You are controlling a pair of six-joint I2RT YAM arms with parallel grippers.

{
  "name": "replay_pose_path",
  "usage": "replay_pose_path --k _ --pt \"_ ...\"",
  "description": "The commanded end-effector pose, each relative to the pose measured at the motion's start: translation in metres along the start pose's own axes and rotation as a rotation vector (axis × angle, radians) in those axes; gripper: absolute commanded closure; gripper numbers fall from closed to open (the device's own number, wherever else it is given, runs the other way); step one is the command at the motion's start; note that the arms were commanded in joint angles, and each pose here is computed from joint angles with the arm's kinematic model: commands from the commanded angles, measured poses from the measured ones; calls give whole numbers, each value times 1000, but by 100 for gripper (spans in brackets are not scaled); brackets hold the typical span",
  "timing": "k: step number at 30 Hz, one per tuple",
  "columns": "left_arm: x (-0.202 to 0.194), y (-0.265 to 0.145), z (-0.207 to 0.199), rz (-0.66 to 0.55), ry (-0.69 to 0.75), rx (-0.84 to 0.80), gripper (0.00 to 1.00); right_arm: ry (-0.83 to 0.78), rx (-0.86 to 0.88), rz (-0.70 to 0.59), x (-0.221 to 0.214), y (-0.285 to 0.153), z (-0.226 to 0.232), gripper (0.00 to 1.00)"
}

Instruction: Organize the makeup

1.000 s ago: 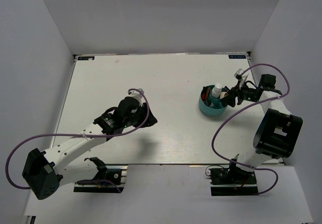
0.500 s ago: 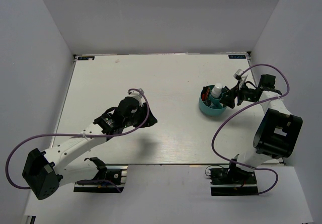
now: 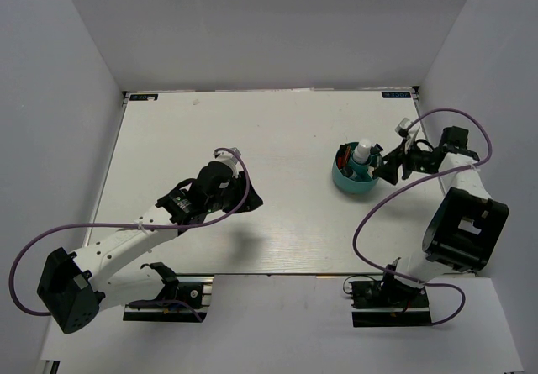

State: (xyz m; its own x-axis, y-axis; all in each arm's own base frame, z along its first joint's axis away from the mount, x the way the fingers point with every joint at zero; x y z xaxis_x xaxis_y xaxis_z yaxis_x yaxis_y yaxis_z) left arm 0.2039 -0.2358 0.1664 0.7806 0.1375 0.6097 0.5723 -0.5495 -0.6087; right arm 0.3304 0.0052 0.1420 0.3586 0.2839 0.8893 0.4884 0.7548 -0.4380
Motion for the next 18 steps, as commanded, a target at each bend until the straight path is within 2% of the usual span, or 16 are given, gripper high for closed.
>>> replay_pose_path --k 1,6,7,8,10,13,18 --pt "11 -6 -9 -32 7 -24 44 -74 1 -22 20 -18 10 27" --pt "12 -8 -9 -35 12 -22 43 -119 -22 -11 25 -37 25 26" --pt "12 -8 -8 -38 13 -19 41 -103 -36 -8 28 -40 27 22" --pt "12 -8 -8 -38 13 -17 39 -84 -56 -7 29 -42 28 11" --pt "14 -8 -9 -42 16 -16 31 -75 -100 -21 40 -48 31 11" --pt "15 -9 -10 -40 27 -18 21 -11 -112 -65 57 -53 41 11" --pt "19 -8 -13 -35 50 -15 16 241 -172 -102 76 -60 42 11"
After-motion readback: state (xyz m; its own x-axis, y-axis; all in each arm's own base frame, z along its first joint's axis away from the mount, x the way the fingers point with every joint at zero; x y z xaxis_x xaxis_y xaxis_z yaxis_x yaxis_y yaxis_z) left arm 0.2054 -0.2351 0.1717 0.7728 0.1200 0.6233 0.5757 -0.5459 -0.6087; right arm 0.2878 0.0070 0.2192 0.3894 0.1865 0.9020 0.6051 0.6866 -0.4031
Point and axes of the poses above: each gripper's point midway between its finger pads, its own y axis out along the fingers, its own z axis along the line the jaws close on, x = y × z, the point moved 2 cm from there along -y, back along the fingers, and after that the axes turned 3 degrees about y, right-handed, at the moved point
